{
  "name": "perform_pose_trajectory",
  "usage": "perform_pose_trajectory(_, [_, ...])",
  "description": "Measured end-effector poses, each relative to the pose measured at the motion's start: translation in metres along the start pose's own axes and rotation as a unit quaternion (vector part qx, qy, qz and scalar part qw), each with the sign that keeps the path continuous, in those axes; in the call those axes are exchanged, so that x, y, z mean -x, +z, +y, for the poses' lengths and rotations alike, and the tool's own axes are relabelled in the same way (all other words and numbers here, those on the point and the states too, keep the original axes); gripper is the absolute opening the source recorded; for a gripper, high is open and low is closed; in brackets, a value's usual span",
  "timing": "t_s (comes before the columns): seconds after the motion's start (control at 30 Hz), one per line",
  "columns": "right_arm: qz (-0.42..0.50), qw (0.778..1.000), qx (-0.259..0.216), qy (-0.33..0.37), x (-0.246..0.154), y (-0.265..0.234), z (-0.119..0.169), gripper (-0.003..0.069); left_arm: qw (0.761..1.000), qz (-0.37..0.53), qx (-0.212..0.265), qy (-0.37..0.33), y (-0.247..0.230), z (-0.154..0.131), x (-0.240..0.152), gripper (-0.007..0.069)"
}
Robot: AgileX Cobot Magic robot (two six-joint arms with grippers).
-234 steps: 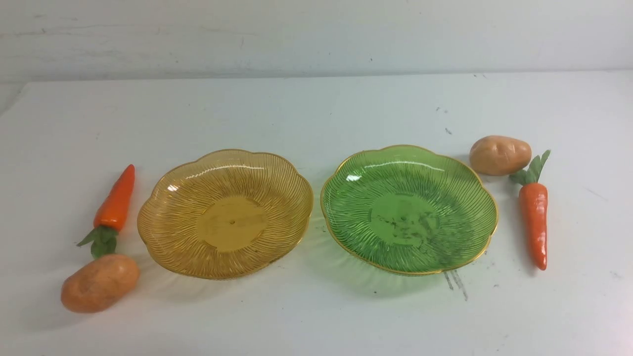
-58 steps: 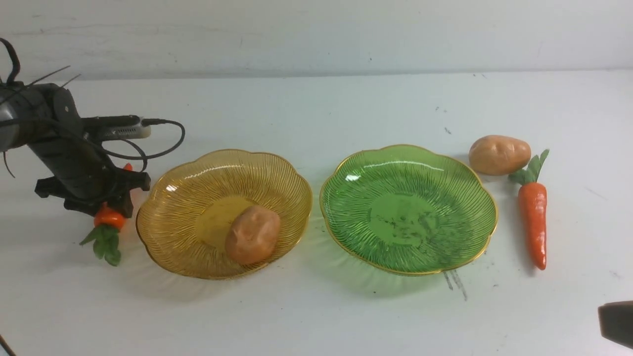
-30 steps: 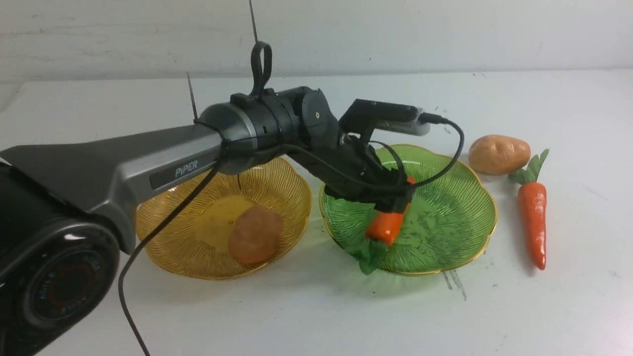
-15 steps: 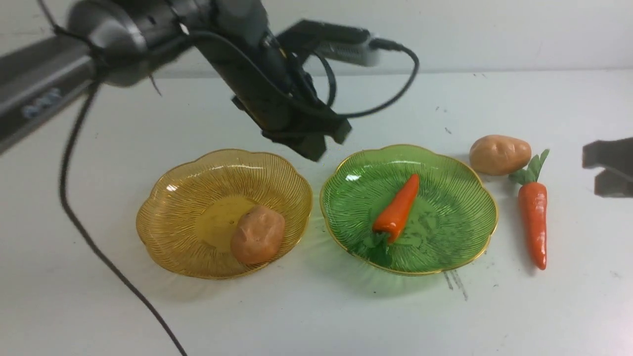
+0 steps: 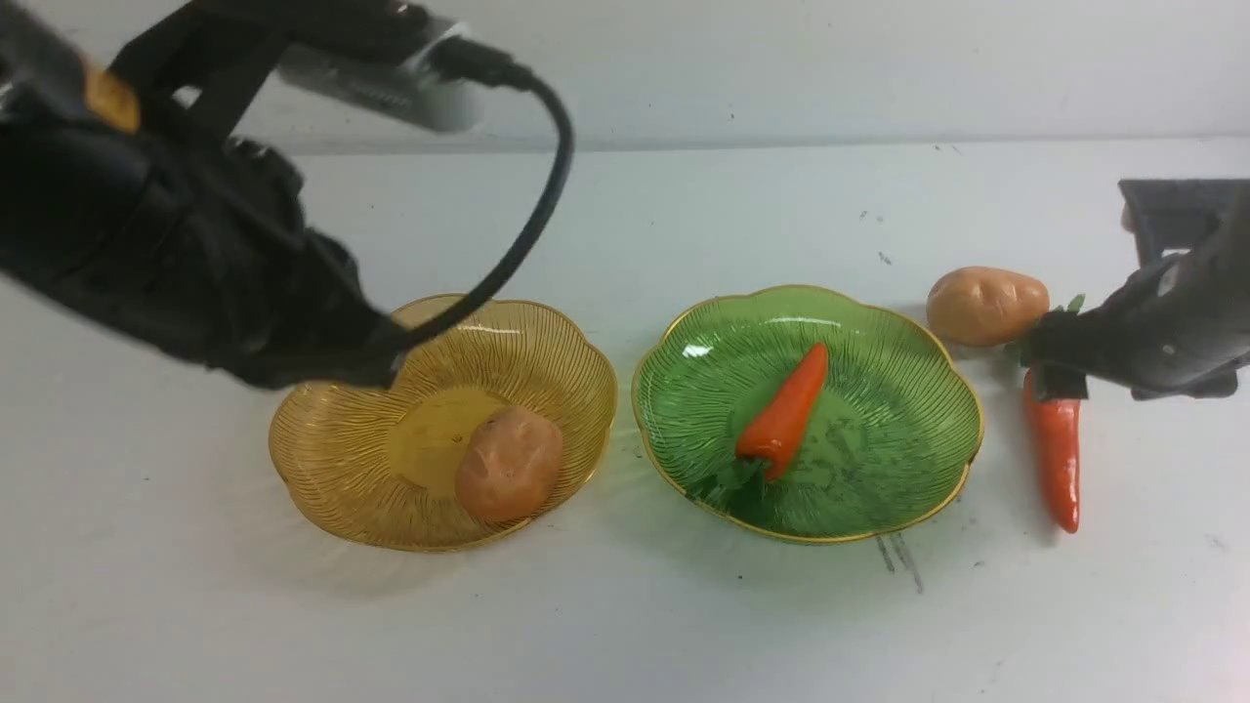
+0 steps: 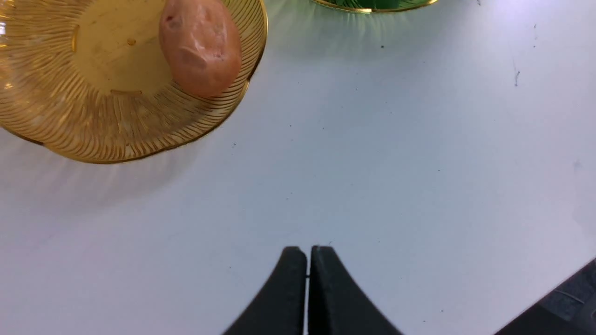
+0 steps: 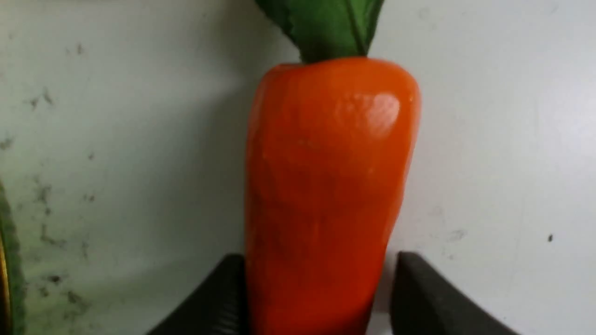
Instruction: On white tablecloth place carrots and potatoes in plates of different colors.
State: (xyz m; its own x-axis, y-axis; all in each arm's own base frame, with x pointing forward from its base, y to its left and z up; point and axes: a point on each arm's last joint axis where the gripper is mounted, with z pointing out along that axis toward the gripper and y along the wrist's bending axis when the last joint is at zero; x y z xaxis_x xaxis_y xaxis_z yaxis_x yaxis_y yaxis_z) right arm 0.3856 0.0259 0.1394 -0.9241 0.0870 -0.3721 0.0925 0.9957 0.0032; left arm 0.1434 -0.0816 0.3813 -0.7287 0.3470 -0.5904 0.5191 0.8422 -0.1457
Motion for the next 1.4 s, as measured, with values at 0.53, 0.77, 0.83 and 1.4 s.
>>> perform_pose_trajectory(0.53, [-0.013, 0.989, 0.145, -0.012, 0.021, -0.072, 0.088, 0.0305, 0.999, -0.052, 0.007, -0.004, -0.005, 0.000, 0.005, -0.0004])
perform_pose_trajectory(0.77, [0.023, 0.988, 0.149, -0.018, 0.040, -0.087, 0.095, 0.0631, 0.999, -0.051, 0.018, 0.001, -0.005, 0.002, 0.005, -0.0004])
perform_pose_trajectory(0.83, [0.017, 0.988, 0.148, -0.032, 0.047, -0.097, 0.096, 0.0655, 0.999, -0.050, 0.021, 0.003, -0.005, 0.003, 0.005, -0.0004])
perform_pose_trajectory(1.4, [-0.023, 0.986, 0.115, 0.115, 0.123, -0.131, -0.018, 0.0094, 0.999, -0.043, 0.030, 0.007, -0.005, 0.004, 0.004, -0.0004])
